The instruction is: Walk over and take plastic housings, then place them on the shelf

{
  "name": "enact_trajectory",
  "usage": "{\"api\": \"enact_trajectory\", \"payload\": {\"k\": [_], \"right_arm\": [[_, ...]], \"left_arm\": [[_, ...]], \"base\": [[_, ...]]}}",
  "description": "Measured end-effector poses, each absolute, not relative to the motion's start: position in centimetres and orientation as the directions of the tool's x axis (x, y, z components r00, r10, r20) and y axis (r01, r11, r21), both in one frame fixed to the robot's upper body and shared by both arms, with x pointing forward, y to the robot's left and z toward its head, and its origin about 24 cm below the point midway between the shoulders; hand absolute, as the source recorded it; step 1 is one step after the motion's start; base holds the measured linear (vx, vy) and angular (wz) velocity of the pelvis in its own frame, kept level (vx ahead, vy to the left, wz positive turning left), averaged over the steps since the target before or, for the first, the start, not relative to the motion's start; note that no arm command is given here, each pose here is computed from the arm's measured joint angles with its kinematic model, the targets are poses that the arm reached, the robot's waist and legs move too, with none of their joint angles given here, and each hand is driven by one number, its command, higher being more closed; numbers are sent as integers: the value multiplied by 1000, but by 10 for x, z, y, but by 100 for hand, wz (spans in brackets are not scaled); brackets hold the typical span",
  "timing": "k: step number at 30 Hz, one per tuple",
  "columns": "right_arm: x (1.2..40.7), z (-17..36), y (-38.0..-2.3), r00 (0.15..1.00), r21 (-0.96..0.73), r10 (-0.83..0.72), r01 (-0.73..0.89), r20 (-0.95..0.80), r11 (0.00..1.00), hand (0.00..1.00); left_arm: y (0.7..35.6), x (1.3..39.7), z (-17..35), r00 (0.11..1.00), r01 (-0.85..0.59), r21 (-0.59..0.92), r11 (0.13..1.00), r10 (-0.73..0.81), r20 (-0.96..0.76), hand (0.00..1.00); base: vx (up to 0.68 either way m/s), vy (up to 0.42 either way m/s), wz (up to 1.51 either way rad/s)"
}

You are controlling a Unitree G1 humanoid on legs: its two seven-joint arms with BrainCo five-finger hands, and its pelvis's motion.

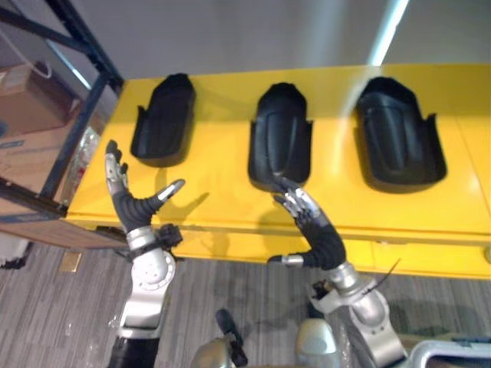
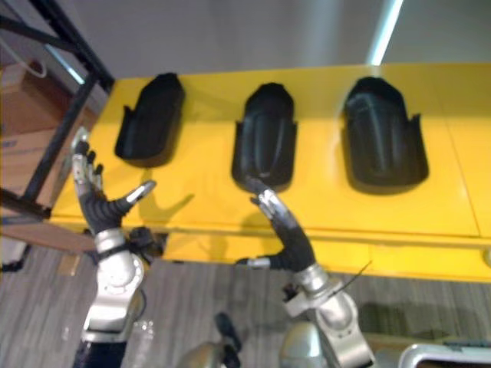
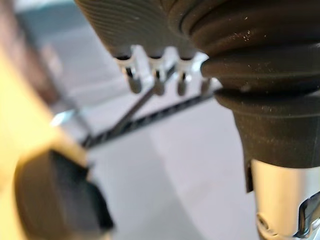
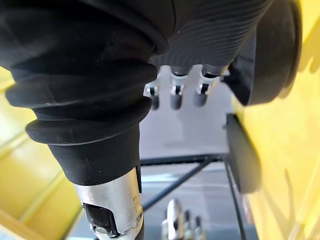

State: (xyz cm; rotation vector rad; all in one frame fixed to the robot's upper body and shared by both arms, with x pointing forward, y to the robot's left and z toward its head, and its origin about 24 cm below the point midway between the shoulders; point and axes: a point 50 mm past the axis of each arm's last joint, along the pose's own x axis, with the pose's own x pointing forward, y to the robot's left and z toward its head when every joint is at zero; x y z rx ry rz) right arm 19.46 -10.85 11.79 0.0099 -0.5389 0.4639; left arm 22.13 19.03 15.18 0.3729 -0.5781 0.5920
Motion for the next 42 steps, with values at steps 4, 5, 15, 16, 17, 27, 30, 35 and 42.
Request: {"api": "enact_trajectory", "payload": {"k": [4,5,15,16,17,27,30,35,42], "right_arm": [[196,113,-106,783,-87,406,-417,471,905,0],[197,111,-106,790,-84,404,-414,461,906,0],[201,103,-112,816,-115,419,-408,399,905,0],[201,103,-112,815,-117,421,-410,397,904,0],[200,103,-112,813,-121,427,-415,396,902,0],[200,102,-114,789,-159,483,-459,380,874,0],[200,102,-116,783,-167,491,-464,381,870,0],[200,105,-118,768,-187,502,-468,398,864,0],[205,112,-147,850,-274,220,-93,479,957,0]], "left_arm": [[209,218,163,661,-685,357,635,336,671,0],[215,219,165,671,-690,409,597,316,671,0],[288,287,120,921,-365,839,403,291,261,0],[291,288,116,924,-348,841,414,301,234,0],[295,289,110,927,-329,844,424,317,201,0],[318,296,89,916,-289,859,423,382,120,0],[321,297,93,884,-390,837,384,409,224,0],[316,306,110,847,-498,793,350,393,358,0],[312,310,104,873,-454,826,334,352,337,0]], "base": [[37,-6,17],[72,-6,0],[-11,17,-9],[-20,26,-18],[-14,15,-13],[-8,6,-11],[-5,7,-16],[-6,6,-15],[4,2,-12]]}}
